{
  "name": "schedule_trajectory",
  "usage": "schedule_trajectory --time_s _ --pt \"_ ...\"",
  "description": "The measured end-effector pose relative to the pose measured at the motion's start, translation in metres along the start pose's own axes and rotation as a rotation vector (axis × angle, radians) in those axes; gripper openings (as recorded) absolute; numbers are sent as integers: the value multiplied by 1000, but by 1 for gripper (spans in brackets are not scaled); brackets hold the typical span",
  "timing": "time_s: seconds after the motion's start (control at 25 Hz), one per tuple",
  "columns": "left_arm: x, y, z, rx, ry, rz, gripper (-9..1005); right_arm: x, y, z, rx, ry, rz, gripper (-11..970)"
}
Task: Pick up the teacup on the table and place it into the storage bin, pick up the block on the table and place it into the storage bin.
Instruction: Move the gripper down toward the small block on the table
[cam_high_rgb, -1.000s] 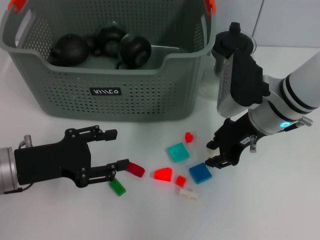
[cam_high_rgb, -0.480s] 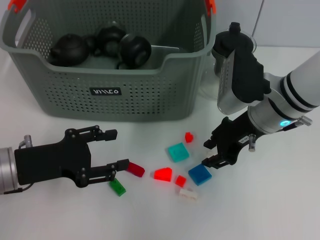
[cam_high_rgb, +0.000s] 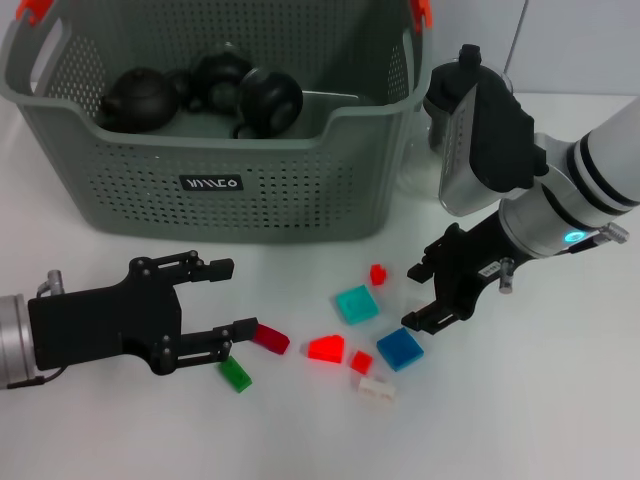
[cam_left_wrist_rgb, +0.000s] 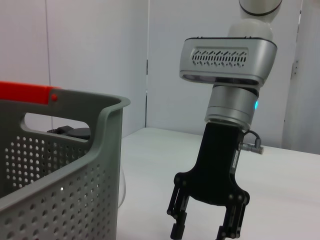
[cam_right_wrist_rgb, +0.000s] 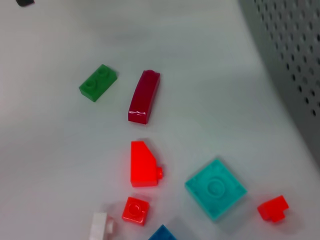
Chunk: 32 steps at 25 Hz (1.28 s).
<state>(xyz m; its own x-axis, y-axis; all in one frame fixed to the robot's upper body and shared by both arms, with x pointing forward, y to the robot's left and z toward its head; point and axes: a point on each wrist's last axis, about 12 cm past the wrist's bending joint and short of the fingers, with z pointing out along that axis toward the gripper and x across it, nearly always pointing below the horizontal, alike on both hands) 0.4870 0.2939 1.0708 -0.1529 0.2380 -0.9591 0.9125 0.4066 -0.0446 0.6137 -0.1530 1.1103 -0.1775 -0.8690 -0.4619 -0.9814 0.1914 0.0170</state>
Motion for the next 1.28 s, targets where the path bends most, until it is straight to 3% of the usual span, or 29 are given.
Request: schedule_trajectory --time_s 0.2,0.44,1.28 --pt "0 0 -2 -10 -4 -3 716 1 2 -3 -19 7 5 729" --pt "0 0 -2 -8 -2 -3 716 1 3 -5 -33 20 19 849" --pt "1 -1 0 -2 -6 -9 715 8 2 3 -5 63 12 839"
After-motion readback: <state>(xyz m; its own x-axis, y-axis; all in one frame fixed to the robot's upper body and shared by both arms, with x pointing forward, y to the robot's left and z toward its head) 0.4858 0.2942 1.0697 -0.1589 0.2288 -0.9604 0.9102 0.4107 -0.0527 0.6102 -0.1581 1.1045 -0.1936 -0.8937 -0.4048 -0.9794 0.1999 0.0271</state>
